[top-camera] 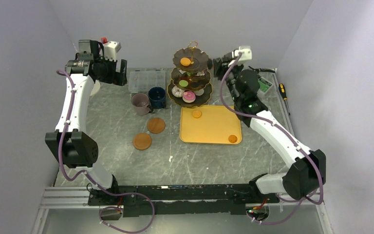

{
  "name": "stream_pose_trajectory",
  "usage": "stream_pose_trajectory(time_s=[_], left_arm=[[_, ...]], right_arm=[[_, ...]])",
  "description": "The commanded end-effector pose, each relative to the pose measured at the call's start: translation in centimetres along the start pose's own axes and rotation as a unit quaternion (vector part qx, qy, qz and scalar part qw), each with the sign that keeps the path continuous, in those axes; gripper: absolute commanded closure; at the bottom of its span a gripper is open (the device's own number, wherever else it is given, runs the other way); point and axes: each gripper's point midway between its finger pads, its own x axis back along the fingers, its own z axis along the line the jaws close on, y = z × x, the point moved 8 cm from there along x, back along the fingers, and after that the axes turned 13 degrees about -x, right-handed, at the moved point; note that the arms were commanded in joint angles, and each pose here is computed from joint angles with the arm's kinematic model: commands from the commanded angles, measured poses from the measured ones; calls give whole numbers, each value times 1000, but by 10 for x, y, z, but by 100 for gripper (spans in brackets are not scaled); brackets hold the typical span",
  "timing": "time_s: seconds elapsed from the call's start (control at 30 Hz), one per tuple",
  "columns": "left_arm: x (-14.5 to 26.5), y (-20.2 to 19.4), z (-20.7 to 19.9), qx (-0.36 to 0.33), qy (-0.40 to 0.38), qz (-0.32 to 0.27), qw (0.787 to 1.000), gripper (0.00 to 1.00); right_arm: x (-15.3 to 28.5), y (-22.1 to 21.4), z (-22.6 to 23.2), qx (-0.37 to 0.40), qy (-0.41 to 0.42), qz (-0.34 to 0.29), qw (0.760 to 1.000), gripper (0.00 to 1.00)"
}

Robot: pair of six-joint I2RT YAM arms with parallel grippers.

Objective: Serve the afternoon tea

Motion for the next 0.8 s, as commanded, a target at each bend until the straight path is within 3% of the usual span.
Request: stream_pose_trajectory(time_s=[0.0, 0.23, 0.47, 0.77], left_arm=[[8, 8, 2, 5, 4, -19, 1000, 7], [10, 8, 3, 1, 10, -19, 1000, 7], [9, 8, 4, 0, 12, -17, 1000, 7], [9, 10, 5, 2, 11, -20, 1000, 7]], right_arm=[[-20, 45, 16, 18, 35, -50, 998, 64], [-65, 42, 23, 27, 51, -36, 998, 64], [-82, 30, 23, 56, 59, -22, 996, 61], [-89, 24, 22, 63, 58, -19, 996, 38]])
